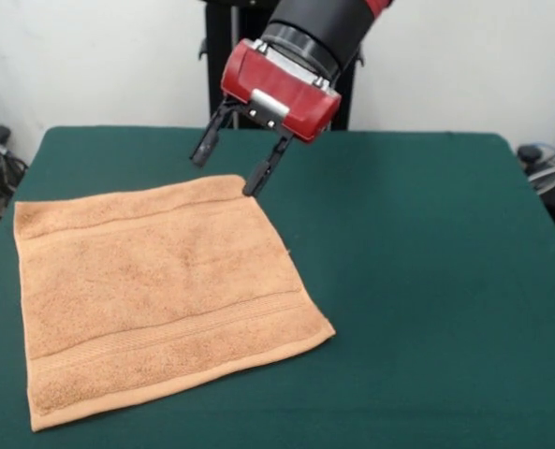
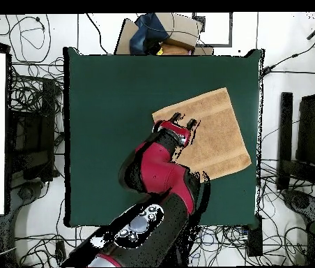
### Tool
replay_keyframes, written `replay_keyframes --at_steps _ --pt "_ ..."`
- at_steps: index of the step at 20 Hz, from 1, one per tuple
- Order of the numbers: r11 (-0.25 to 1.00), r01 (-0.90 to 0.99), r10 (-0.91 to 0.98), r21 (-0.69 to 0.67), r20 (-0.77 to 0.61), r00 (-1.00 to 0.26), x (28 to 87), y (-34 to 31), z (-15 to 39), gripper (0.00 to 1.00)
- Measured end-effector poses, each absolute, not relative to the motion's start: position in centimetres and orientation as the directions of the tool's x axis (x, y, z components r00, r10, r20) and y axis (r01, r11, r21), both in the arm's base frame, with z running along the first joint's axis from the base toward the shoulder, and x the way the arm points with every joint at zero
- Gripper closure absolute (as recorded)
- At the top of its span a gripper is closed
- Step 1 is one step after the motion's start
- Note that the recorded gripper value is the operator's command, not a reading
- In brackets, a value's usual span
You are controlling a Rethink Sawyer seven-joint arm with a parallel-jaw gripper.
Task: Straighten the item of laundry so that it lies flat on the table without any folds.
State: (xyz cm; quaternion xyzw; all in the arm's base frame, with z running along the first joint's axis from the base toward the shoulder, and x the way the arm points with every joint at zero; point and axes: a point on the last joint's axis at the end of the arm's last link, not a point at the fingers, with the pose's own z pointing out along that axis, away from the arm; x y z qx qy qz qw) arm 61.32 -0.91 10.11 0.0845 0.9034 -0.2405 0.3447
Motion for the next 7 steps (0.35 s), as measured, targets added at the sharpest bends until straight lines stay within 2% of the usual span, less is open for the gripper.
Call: replay_keyframes --at_steps 7 --pt "0.883 0.287 -0.029 -0.371 -0.653 -0.757 61.03 -0.67 10.04 0.00"
